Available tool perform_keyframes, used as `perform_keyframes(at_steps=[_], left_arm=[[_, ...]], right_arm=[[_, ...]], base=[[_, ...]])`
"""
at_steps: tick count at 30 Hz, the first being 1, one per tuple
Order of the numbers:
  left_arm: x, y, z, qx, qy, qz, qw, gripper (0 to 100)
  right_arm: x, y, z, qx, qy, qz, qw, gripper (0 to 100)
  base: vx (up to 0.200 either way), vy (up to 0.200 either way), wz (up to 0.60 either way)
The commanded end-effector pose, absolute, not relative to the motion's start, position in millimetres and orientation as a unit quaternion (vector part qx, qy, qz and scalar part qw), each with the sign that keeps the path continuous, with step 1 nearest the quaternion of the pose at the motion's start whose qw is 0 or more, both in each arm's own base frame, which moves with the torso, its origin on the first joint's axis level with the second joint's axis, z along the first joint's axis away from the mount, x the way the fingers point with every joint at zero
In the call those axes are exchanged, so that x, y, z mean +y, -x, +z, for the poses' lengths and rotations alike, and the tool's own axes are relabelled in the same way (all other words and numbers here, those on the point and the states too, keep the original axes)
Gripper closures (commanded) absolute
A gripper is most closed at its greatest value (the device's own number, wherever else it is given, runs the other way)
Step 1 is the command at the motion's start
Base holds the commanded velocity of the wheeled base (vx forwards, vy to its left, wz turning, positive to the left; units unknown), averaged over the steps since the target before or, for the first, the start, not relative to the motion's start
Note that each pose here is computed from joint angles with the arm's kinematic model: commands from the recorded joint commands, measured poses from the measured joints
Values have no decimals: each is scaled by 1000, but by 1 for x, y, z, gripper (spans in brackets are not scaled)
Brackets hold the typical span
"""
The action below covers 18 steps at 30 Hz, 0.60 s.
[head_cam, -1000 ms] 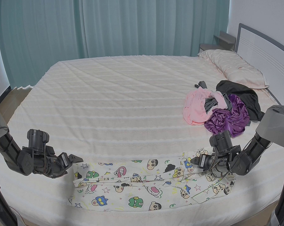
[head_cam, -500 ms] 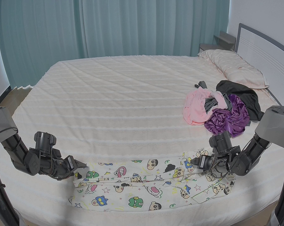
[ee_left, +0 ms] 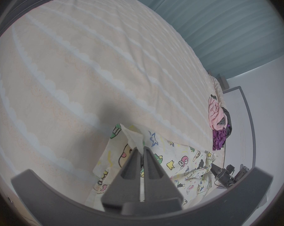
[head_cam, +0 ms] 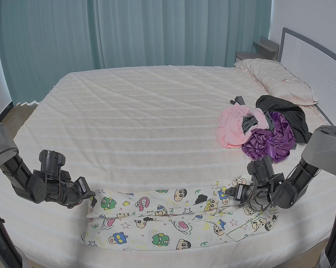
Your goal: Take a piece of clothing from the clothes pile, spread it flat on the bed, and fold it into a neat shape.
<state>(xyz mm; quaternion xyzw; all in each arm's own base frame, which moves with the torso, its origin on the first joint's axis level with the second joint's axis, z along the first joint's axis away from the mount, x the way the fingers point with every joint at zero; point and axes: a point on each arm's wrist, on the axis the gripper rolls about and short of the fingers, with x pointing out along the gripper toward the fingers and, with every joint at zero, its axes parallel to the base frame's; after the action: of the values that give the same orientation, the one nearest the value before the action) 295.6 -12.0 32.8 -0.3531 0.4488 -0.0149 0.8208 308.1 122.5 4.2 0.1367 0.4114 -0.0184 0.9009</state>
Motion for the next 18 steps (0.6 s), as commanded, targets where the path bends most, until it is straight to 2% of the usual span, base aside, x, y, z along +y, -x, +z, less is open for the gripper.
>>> perform_keyframes(at_steps=[1, 13, 18], left_arm=[[-13, -304, 45, 434, 355, -21, 827, 100], [-11, -332, 63, 423, 379, -10, 823, 100], [-7, -337, 50, 435, 381, 1, 816, 100]], right_arm=[[123, -308, 4, 412, -137, -19, 901, 0], [123, -308, 3, 412, -136, -19, 901, 0], [122, -308, 4, 412, -137, -19, 901, 0]], base=[[0, 0, 0], [0, 0, 0], [0, 0, 0]])
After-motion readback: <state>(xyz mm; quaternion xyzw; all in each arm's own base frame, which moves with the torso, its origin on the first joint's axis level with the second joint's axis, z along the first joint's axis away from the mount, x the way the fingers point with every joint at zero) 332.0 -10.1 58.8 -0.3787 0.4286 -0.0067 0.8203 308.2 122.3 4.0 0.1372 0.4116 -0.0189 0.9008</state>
